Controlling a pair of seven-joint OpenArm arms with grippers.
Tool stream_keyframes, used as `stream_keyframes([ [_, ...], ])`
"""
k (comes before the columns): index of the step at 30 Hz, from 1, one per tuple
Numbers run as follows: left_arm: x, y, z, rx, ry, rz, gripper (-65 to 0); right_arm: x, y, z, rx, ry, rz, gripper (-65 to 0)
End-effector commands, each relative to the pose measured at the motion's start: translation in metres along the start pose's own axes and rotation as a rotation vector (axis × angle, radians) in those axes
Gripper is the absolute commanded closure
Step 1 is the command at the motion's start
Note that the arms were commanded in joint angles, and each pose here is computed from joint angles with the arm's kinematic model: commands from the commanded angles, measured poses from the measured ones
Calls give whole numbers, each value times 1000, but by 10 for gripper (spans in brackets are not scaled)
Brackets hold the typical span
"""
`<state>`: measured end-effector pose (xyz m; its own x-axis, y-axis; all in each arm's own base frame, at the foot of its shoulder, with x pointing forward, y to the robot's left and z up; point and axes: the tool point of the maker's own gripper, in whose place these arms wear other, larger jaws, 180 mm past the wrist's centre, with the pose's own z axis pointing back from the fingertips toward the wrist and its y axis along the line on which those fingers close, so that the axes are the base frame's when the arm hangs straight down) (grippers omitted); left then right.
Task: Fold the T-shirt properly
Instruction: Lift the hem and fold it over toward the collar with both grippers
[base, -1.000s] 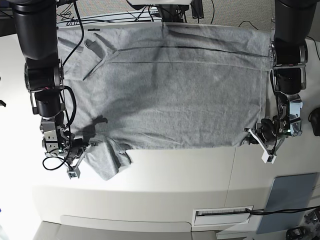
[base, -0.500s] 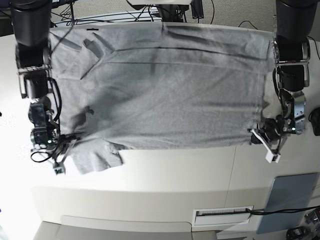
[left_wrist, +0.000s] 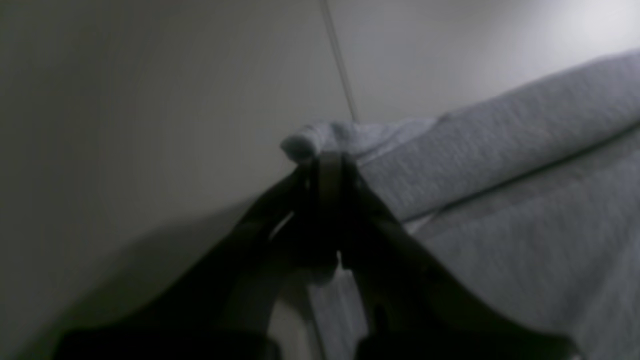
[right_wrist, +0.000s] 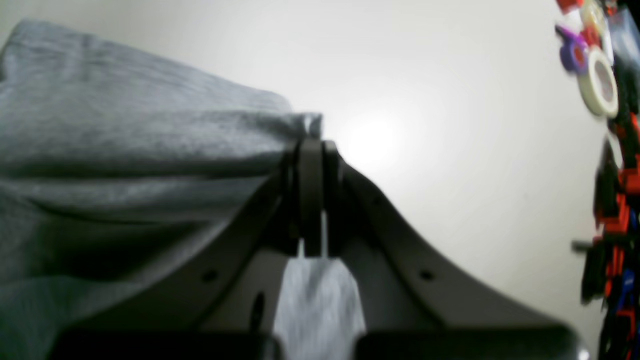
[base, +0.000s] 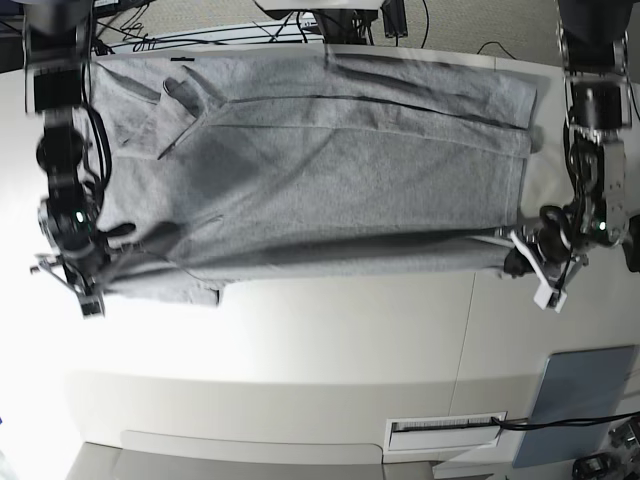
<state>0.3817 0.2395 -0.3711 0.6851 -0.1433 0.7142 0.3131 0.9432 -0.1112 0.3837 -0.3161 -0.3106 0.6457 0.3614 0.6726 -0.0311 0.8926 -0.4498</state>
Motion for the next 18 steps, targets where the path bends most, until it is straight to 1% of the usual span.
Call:
stream_keyframes([
  [1, 20, 8, 12, 26, -71, 1, 0, 13, -18, 11, -44, -52, 1, 0],
  [3, 15, 10, 24, 51, -97, 28, 0, 5, -18, 25, -48, -63, 2, 0],
  [6, 6, 12, 42, 63, -126, 63, 0, -5, -17, 47, -53, -76, 13, 0],
  [9, -9, 4, 58, 31, -139, 75, 0, -18, -17, 66, -69, -73, 29, 0],
  [14, -46, 2, 76, 46, -96, 107, 0, -39, -24, 96, -146, -36, 68, 0],
  [18, -77, -5, 82, 36, -44, 140, 0, -59, -17, 113, -149, 3, 96, 0],
])
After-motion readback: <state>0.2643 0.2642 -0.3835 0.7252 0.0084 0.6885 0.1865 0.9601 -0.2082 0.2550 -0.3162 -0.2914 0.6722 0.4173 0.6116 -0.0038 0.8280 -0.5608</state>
